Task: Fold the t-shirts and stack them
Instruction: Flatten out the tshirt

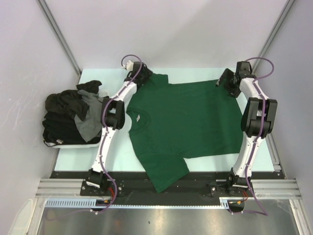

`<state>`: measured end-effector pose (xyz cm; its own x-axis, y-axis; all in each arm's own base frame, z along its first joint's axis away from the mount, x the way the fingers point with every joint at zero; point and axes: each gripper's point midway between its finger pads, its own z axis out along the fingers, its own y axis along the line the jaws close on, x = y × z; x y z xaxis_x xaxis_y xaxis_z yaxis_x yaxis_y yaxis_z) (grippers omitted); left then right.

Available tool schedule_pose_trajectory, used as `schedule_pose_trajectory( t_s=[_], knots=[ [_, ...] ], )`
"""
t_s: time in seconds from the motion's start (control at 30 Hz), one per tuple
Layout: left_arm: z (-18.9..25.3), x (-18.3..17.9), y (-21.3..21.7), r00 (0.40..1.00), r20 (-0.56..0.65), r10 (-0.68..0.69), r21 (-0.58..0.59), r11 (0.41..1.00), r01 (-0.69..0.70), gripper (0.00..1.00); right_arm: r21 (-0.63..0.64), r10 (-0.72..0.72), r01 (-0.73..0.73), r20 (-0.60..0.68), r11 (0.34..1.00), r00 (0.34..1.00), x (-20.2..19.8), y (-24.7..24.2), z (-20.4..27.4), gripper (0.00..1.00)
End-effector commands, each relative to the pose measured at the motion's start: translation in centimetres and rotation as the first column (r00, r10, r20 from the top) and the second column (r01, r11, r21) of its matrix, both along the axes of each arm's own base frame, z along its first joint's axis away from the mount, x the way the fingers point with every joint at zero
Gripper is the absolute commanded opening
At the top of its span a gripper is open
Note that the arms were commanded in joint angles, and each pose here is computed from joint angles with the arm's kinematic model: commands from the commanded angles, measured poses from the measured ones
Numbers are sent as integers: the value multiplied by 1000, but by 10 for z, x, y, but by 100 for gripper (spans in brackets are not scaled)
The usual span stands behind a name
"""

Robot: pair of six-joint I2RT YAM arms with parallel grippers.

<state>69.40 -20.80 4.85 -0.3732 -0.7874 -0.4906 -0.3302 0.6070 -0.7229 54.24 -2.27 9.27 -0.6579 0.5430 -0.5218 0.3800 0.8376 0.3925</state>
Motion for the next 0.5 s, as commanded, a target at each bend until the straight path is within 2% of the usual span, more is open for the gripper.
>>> schedule_pose_trajectory(
  t_s=[0.0, 0.1, 0.13, 0.27, 0.37, 0.47],
  knots=[
    [7, 17, 52, 988, 6, 154, 7, 988, -154, 67, -23, -1, 2, 13, 1000, 1000, 8, -7, 5, 100],
    [5, 28, 60, 989, 40, 140, -27, 990, -139, 68, -27, 2, -2, 7, 1000, 1000, 11, -8, 4, 100],
    [20, 37, 57, 988, 102, 113, -36, 993, -110, 68, -26, 5, -5, 7, 1000, 1000, 12, -7, 4, 99],
    [39, 45, 46, 978, 209, 16, -9, 1000, -14, 70, -31, 16, -15, 14, 999, 1000, 18, -8, 9, 100],
    [85, 45, 49, 960, 278, -40, 34, 999, 32, 72, -28, 27, -26, 18, 999, 999, 20, -6, 15, 100],
    [173, 30, 60, 922, 377, -90, 133, 990, 42, 75, -20, 35, -34, 47, 999, 998, 22, -3, 33, 100]
  ],
)
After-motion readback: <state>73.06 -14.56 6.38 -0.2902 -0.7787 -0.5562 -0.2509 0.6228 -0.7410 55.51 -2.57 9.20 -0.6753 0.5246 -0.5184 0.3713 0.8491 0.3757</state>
